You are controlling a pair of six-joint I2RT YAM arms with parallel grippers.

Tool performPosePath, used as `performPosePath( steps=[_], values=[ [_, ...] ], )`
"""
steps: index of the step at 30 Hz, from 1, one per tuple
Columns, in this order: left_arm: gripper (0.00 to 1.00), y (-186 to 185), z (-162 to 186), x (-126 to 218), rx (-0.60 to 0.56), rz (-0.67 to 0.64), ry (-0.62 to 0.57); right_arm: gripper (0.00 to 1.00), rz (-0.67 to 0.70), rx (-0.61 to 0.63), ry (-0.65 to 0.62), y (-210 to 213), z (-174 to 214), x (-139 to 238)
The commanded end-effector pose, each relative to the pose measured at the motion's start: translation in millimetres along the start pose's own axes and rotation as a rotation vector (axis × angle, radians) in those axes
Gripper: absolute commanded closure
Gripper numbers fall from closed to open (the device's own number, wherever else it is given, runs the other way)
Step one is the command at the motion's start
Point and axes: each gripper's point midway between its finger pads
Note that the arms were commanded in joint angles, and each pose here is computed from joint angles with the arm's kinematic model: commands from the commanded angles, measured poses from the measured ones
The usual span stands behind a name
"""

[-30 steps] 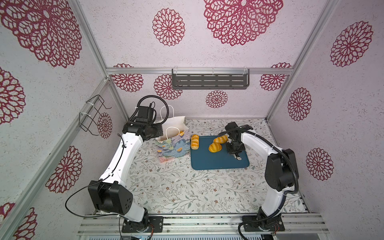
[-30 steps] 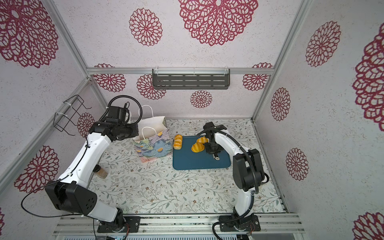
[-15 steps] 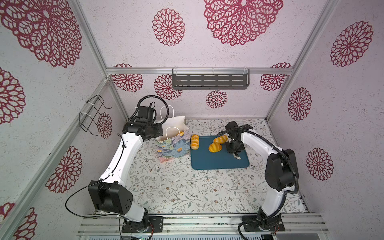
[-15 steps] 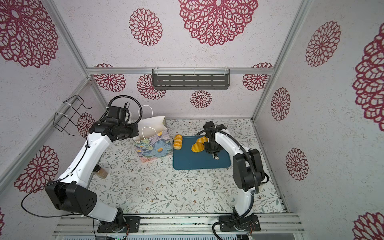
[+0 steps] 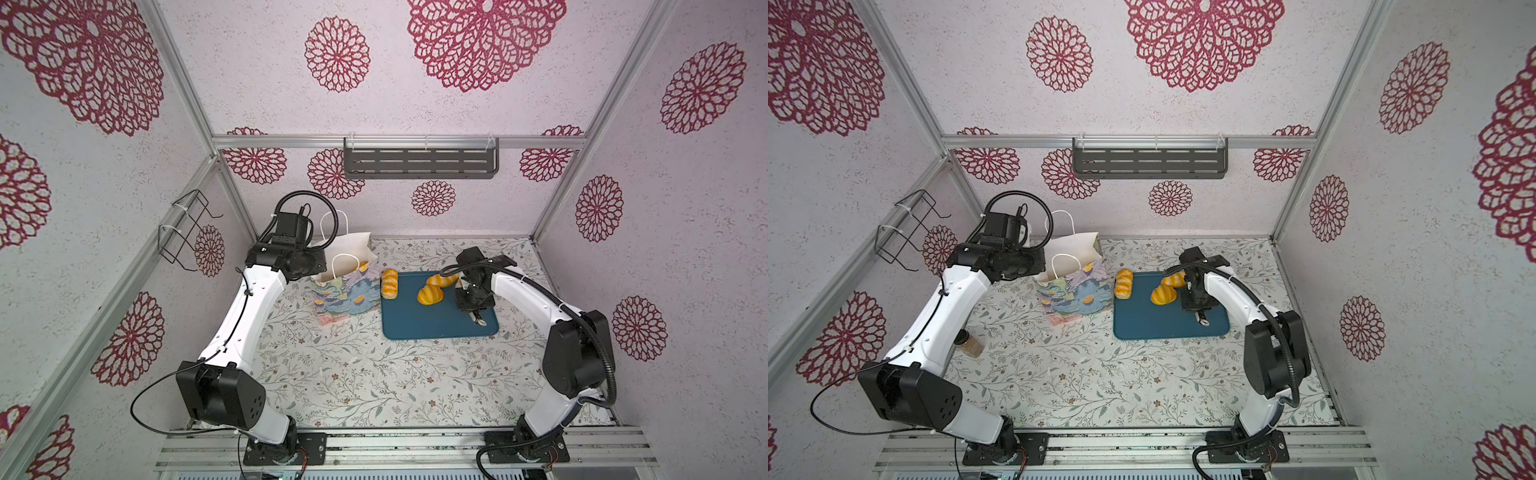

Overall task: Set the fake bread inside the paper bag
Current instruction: 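Close the tongs on the round golden bun and lift it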

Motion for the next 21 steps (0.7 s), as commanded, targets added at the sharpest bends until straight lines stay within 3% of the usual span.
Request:
performPosePath(
  steps=[1,21],
  values=[
    [1.0,-0.3,12.9,-6.8,-0.025,-0.012,0.045,0.99,-0.028,-0.056,-0.083,-1.8,-7.2,21.8],
    [1.0,-0.3,11.4,-2.8,-0.03,-0.015,0.03,1.0,-0.146,-0.133,-0.226,8.1,-1.9,53.5]
  ],
)
Point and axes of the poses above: each gripper's point midway between its finger pads, its own x axis back along the fingers, its own y axis along the line the jaws close on, z = x × y, and after that the axes turned 2 degrees about x, right-handed
